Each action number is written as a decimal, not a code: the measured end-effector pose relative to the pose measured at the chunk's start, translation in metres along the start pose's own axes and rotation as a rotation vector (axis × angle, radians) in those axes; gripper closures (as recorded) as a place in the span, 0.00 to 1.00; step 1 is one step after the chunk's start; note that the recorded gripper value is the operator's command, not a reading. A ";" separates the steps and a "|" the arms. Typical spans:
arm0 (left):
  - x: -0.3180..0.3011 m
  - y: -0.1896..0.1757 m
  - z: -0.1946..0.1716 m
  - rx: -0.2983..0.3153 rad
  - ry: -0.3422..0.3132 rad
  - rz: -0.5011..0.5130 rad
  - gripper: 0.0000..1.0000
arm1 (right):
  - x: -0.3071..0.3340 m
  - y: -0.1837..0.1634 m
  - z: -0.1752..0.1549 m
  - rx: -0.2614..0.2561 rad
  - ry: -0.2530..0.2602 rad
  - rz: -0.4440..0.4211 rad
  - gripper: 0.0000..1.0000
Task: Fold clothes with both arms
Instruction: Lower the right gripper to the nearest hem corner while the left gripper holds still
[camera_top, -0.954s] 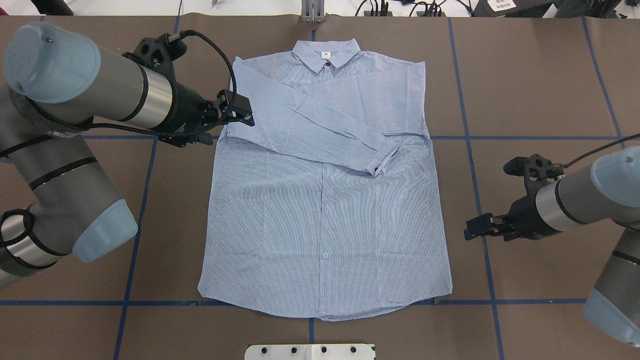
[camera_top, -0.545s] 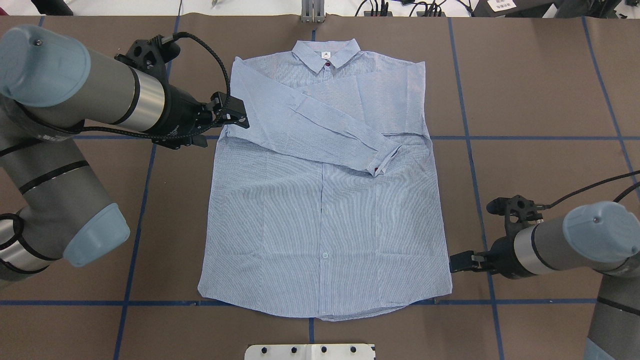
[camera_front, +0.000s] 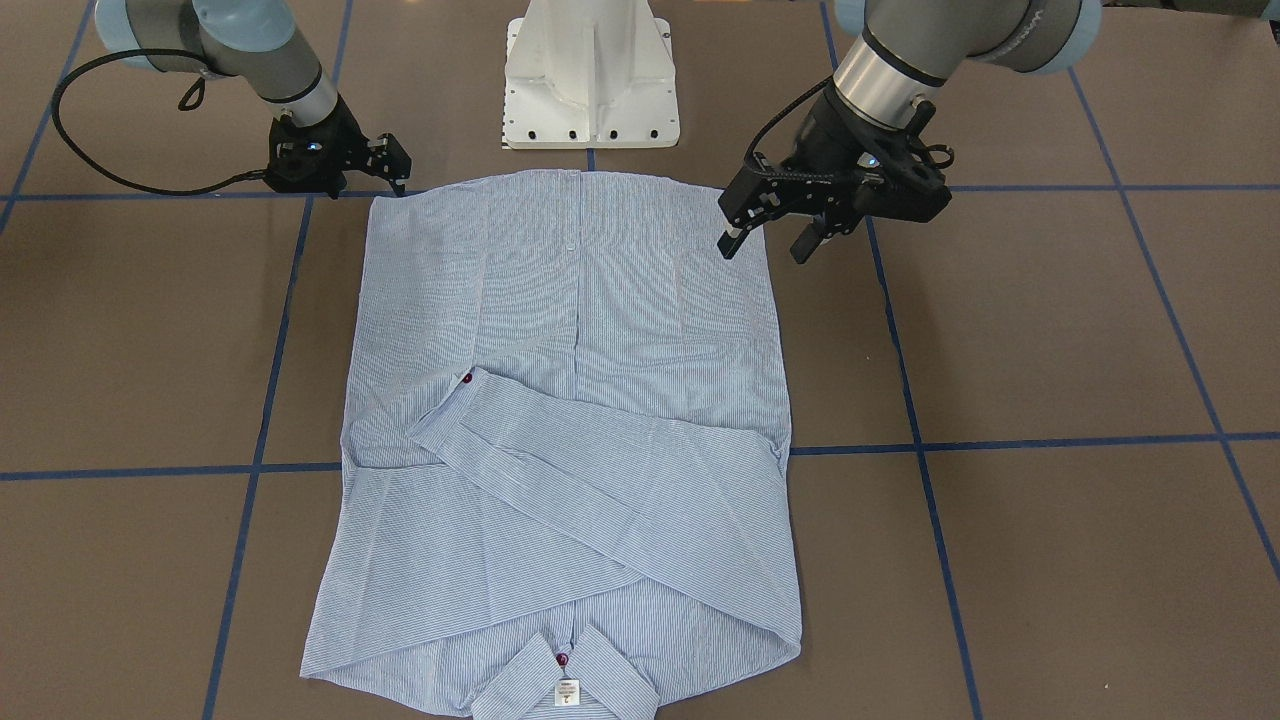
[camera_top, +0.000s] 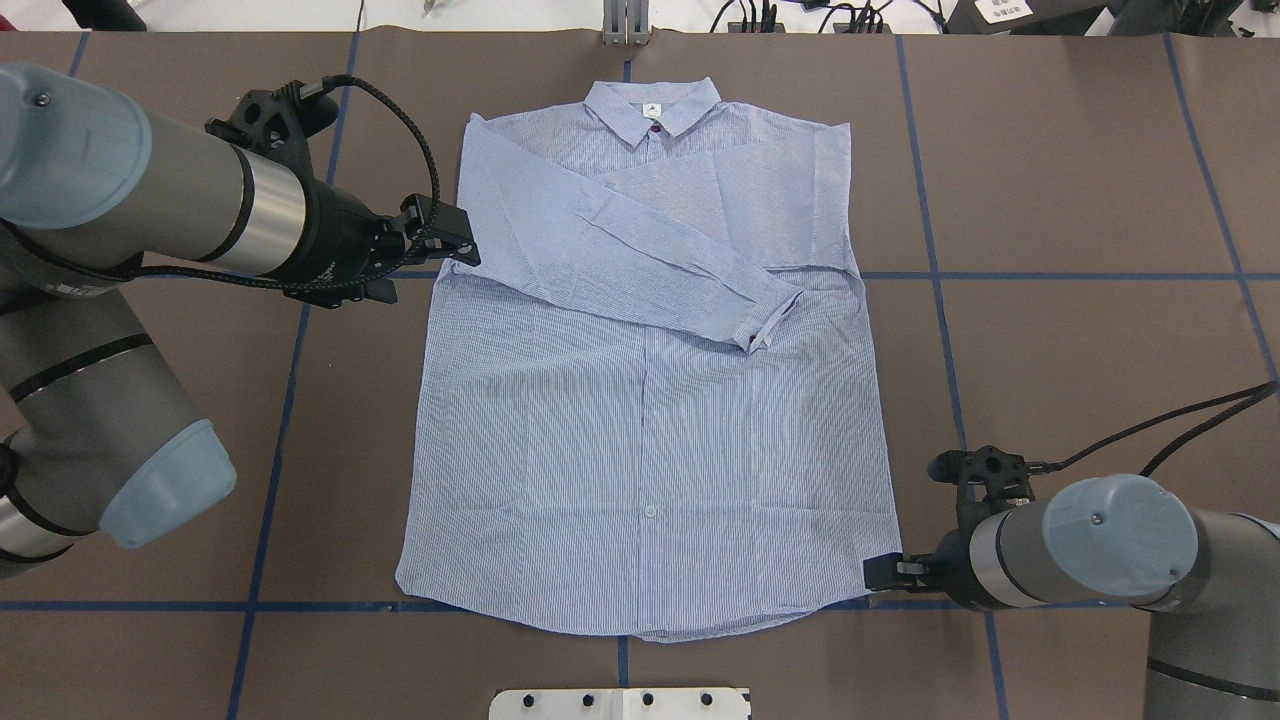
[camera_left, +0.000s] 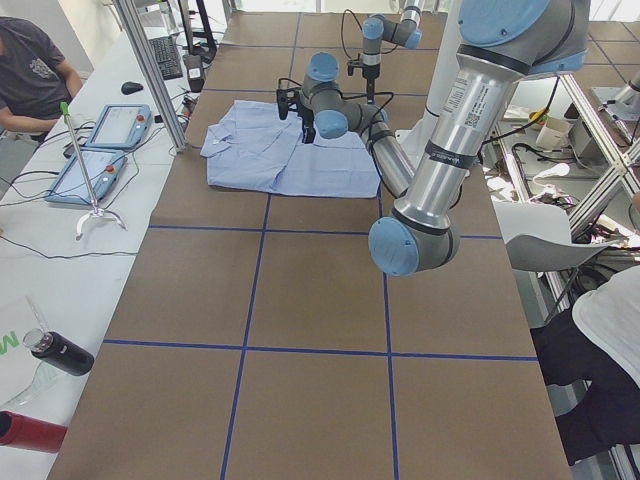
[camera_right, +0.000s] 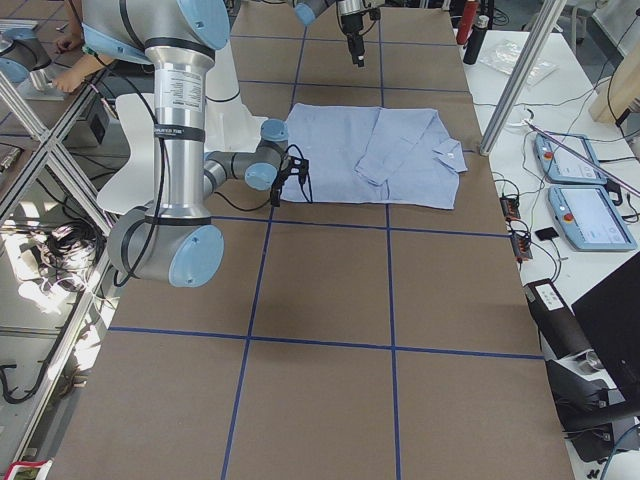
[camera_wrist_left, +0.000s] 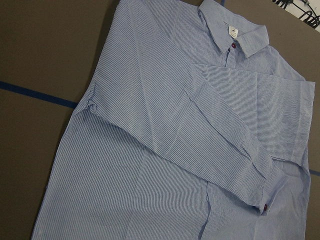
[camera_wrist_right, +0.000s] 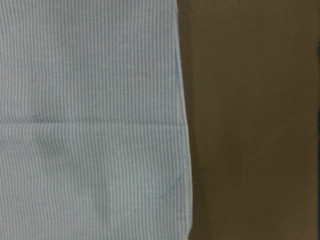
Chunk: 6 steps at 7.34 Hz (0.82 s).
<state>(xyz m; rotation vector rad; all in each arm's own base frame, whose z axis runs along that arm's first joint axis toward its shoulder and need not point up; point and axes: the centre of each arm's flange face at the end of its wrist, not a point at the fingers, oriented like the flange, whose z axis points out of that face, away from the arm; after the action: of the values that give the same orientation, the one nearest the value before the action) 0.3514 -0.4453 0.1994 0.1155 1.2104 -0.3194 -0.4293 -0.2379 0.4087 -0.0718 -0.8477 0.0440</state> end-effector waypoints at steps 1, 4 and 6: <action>-0.001 0.001 -0.001 0.000 0.000 0.000 0.01 | -0.015 -0.002 -0.002 0.000 0.015 0.007 0.04; -0.006 0.002 -0.002 -0.001 -0.004 -0.001 0.01 | -0.028 -0.003 -0.008 -0.018 0.023 0.014 0.02; -0.005 0.003 -0.002 -0.003 -0.002 0.001 0.01 | -0.020 -0.001 -0.002 -0.043 0.038 0.017 0.02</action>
<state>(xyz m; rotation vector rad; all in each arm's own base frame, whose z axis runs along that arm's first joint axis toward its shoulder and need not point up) 0.3487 -0.4409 0.2031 0.1130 1.2085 -0.3172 -0.4409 -0.2407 0.3925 -0.1204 -0.8106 0.0405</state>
